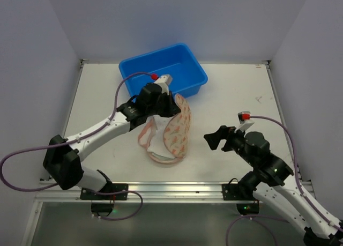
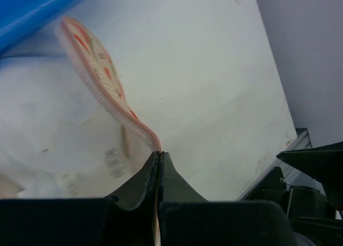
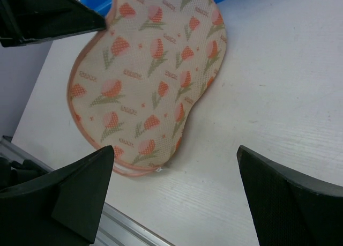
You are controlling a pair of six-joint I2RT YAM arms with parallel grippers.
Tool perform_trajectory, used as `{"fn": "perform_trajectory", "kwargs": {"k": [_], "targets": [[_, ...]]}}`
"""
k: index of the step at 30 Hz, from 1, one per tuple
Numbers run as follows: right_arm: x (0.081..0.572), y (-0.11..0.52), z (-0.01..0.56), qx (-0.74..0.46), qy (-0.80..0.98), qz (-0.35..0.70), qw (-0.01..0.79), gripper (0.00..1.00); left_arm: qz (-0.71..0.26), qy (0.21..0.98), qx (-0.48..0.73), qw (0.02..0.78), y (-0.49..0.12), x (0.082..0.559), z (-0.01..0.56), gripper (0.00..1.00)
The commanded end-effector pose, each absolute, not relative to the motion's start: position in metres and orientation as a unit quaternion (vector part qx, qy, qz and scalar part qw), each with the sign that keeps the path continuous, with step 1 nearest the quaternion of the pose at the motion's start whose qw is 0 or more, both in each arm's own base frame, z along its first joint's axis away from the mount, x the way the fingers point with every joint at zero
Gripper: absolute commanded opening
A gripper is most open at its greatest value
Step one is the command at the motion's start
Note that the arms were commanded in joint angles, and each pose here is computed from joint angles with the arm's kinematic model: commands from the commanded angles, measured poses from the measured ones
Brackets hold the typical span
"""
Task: Unzip the laundry bag and remove the bra
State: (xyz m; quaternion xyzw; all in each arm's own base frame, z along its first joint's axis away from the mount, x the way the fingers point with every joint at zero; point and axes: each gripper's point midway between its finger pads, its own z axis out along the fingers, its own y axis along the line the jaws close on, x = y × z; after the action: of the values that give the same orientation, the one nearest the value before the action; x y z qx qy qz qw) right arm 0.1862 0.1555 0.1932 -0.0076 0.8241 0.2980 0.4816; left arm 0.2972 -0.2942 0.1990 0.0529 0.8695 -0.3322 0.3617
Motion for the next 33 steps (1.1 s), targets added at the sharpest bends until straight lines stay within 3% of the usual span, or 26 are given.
{"fn": "perform_trajectory", "kwargs": {"k": [1,6,8,15,20,23,28,33], "targets": [[0.190,0.138,0.223,0.032,0.793,0.299,0.531,0.99,-0.390,0.849,0.105,0.341,-0.360,0.283,0.215,0.00],[0.182,0.122,0.232,0.049,0.775,0.297,0.555,0.99,-0.423,0.838,0.139,0.314,-0.423,0.272,0.214,0.00],[0.181,0.112,0.235,0.064,0.768,0.290,0.567,0.99,-0.436,0.832,0.139,0.315,-0.441,0.276,0.210,0.13],[0.172,0.090,0.243,0.105,0.733,0.300,0.601,0.99,-0.475,0.816,0.187,0.270,-0.500,0.254,0.200,0.39],[0.169,0.079,0.251,0.118,0.716,0.297,0.620,0.99,-0.450,0.812,0.183,0.324,-0.484,0.264,0.229,0.86],[0.169,0.076,0.255,0.123,0.708,0.299,0.628,0.99,-0.416,0.820,0.171,0.355,-0.465,0.272,0.240,0.97],[0.172,0.089,0.248,0.107,0.724,0.303,0.610,0.99,-0.322,0.851,0.119,0.397,-0.407,0.287,0.234,0.99],[0.180,0.122,0.235,0.060,0.751,0.324,0.572,0.99,-0.212,0.902,0.066,0.370,-0.323,0.287,0.174,0.97]]}}
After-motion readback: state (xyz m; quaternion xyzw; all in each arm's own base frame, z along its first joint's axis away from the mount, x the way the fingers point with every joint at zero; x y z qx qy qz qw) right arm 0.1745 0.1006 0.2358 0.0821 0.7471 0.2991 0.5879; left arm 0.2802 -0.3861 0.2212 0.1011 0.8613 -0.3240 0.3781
